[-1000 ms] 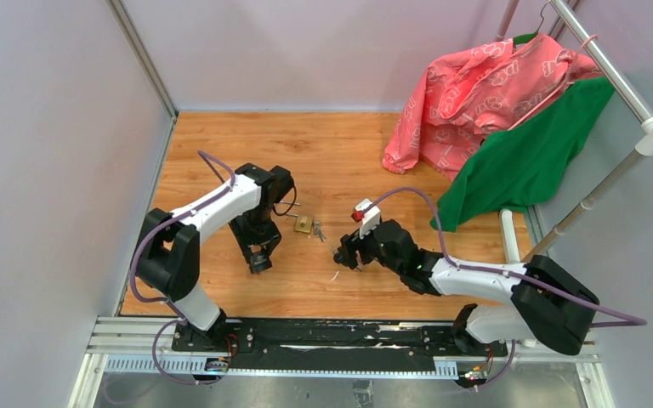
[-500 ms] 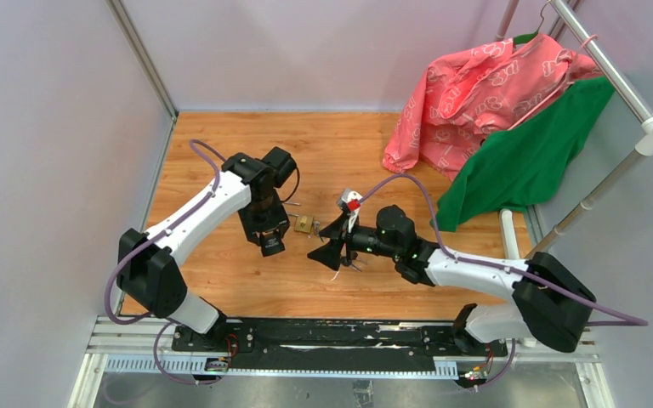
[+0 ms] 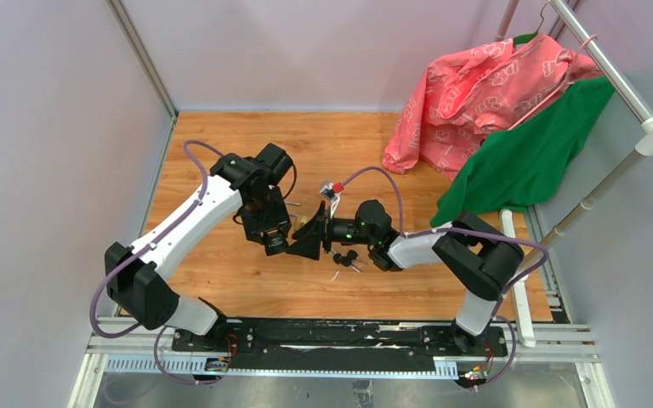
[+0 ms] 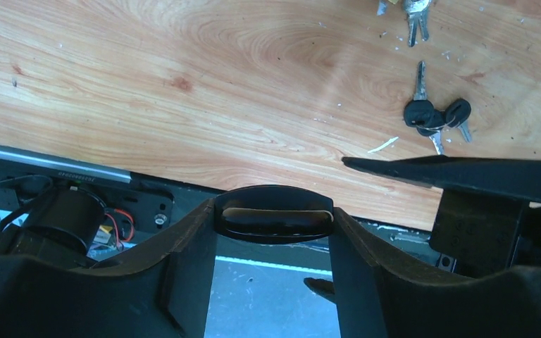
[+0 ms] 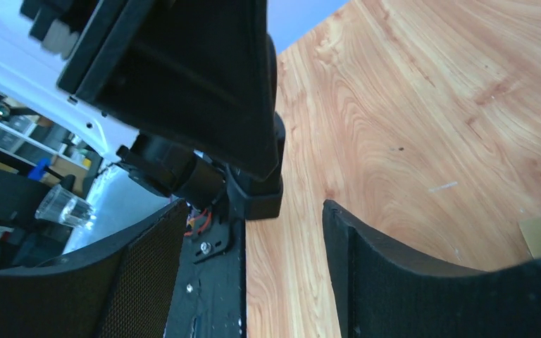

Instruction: Unlock with the key

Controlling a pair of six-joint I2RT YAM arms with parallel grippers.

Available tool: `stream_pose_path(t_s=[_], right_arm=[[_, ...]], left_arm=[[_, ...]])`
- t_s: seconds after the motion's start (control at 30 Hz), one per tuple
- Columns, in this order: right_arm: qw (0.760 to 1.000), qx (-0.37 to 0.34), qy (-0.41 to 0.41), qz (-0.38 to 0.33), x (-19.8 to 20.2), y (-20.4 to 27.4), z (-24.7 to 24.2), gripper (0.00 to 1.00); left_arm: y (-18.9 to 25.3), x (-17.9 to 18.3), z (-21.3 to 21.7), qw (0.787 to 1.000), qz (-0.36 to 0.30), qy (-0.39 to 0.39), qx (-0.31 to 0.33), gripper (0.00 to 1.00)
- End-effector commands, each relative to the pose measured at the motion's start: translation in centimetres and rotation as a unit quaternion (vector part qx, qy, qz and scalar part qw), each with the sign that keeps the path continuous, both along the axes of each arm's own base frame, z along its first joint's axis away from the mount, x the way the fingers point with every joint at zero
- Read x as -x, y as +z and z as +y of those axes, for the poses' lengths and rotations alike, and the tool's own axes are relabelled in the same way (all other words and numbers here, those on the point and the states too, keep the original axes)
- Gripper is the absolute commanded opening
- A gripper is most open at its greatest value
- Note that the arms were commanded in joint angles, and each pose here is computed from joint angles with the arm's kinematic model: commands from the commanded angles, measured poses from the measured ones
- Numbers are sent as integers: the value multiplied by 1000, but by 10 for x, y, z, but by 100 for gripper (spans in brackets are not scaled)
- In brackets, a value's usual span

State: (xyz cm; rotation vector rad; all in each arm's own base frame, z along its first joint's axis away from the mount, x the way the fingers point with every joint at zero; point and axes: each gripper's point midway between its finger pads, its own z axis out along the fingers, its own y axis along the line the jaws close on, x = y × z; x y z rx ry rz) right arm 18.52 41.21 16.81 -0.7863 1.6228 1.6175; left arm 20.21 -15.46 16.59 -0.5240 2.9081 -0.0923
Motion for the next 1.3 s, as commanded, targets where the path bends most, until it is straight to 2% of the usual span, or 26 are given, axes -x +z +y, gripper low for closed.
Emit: stream_pose_path(t_s=[0.0,0.07,0.2,0.37,0.43,0.6,0.7,0.9,1.13,1.27], right_arm=[[997,-76,24,-2,-1,42,10,71],[996,-80,29,-1,-1,43,14,67],[995,-82,50,-1,6,45,22,53],[994,-84,70,1,14,45,27,51],[994,-78,72,3,14,42,28,53],[997,-52,48,-2,8,29,25,73],[999,-35,37,-10,6,22,23,74],[998,-39,51,-13,11,25,27,56],[997,-52,57,-12,15,31,34,42],[996,-63,63,-2,17,35,37,26]], left_arm=[[18,3,-5,999,-18,-21,23,0],[20,2,-6,999,-21,-24,28,0],[26,2,-11,998,-24,-30,41,0],[34,1,-14,997,-33,-34,53,0],[36,2,-15,997,-33,-38,58,0],[40,3,-14,996,-41,-37,62,0],[42,4,-13,996,-45,-37,63,0],[43,4,-14,996,-46,-37,66,0],[47,6,-13,995,-58,-35,74,0],[47,8,-16,993,-63,-34,89,0]])
